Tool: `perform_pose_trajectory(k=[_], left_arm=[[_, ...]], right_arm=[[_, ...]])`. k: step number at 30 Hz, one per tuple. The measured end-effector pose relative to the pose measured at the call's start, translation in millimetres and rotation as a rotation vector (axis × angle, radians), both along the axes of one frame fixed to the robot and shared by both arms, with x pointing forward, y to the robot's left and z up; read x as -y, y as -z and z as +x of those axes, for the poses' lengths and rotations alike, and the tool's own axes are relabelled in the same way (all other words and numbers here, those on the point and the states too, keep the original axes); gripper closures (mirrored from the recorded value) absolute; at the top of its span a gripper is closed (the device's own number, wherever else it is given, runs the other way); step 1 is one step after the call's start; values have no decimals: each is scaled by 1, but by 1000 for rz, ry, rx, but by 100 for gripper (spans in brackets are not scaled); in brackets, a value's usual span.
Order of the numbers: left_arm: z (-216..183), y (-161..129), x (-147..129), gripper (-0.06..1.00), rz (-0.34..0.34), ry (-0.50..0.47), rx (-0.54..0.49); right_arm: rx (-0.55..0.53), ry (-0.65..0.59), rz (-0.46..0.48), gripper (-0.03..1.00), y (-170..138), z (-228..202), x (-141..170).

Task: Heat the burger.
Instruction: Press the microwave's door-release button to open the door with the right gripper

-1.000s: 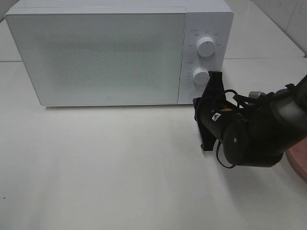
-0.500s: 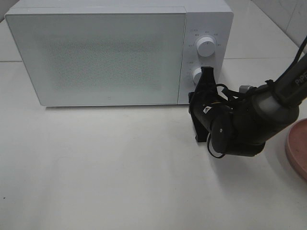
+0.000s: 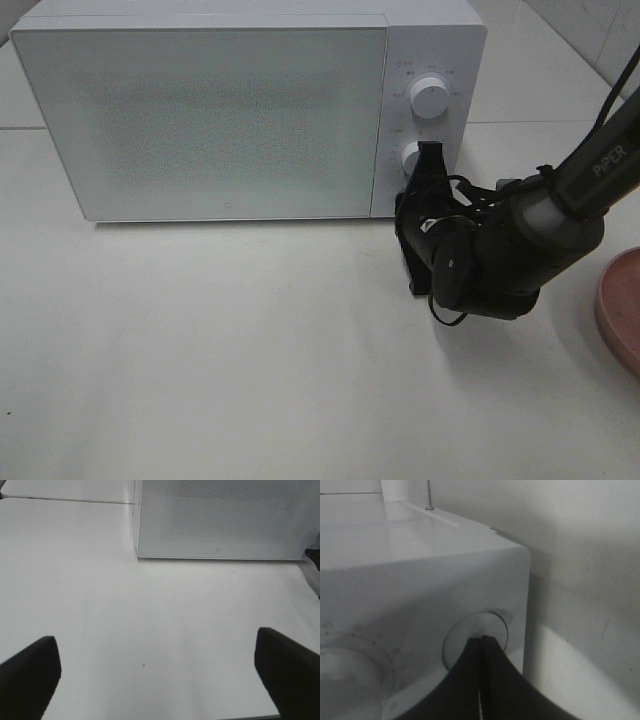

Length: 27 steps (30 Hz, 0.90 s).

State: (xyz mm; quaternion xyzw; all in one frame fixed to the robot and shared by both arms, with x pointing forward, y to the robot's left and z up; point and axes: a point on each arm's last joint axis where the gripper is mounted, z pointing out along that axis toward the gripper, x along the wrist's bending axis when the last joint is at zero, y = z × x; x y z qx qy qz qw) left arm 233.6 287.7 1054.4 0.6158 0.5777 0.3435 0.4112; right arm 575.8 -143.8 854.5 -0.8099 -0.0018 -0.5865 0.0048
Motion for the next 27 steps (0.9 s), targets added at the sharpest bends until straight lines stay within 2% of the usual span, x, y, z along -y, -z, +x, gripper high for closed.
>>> perform_pose_trajectory(k=[27], left_arm=[[0,0,0,-3,0,0,0]], right_arm=[[-11,28,-15,95,-3,12,5]])
